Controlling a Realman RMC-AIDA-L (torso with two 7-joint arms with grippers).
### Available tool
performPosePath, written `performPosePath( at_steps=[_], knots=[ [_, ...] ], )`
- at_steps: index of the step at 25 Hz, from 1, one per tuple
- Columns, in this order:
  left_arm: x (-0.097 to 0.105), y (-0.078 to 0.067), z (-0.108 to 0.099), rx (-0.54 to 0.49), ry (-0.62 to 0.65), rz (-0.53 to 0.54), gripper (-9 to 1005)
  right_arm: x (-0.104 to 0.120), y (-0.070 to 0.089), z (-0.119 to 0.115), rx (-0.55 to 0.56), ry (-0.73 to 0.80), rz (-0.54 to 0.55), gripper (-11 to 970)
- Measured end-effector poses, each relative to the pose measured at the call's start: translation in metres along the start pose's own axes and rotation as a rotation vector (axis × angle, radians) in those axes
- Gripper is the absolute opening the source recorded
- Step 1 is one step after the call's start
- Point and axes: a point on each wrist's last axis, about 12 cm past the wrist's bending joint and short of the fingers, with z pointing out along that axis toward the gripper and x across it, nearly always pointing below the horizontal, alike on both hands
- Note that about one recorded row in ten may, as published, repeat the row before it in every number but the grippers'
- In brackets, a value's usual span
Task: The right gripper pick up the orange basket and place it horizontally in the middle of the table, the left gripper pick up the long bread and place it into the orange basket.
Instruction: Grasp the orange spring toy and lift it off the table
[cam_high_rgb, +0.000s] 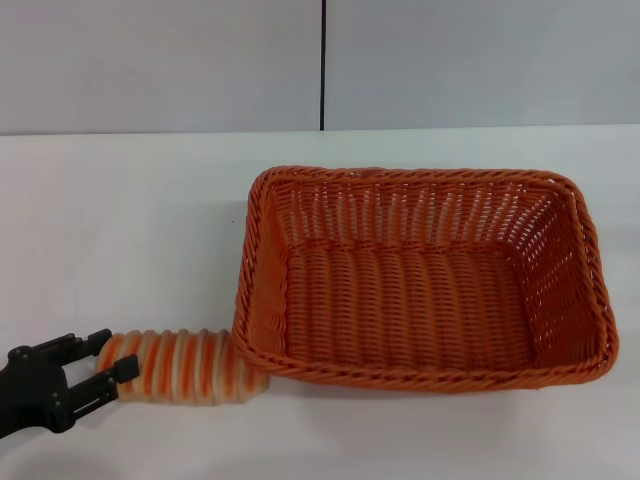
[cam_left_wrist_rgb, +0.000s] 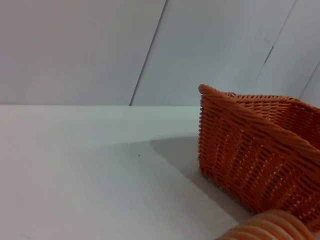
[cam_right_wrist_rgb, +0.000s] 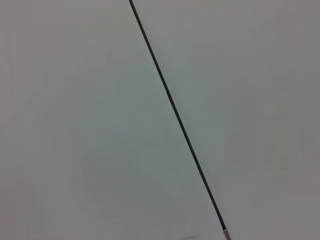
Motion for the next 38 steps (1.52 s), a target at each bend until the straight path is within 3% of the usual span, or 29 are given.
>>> performPosePath(
  at_steps=[4,38],
  knots=[
    [0.0021,-0.0010,-0.0022,-0.018,-0.016,0.024,543,0.0002,0.0001,0.0000,0.000,0.000,0.000,369],
    [-0.0013,-0.0005,-0.0024,-0.032,-0.049,0.064,285,-0.0004,0.0002,0.0006,0.004,-0.009,0.003,369]
  ],
)
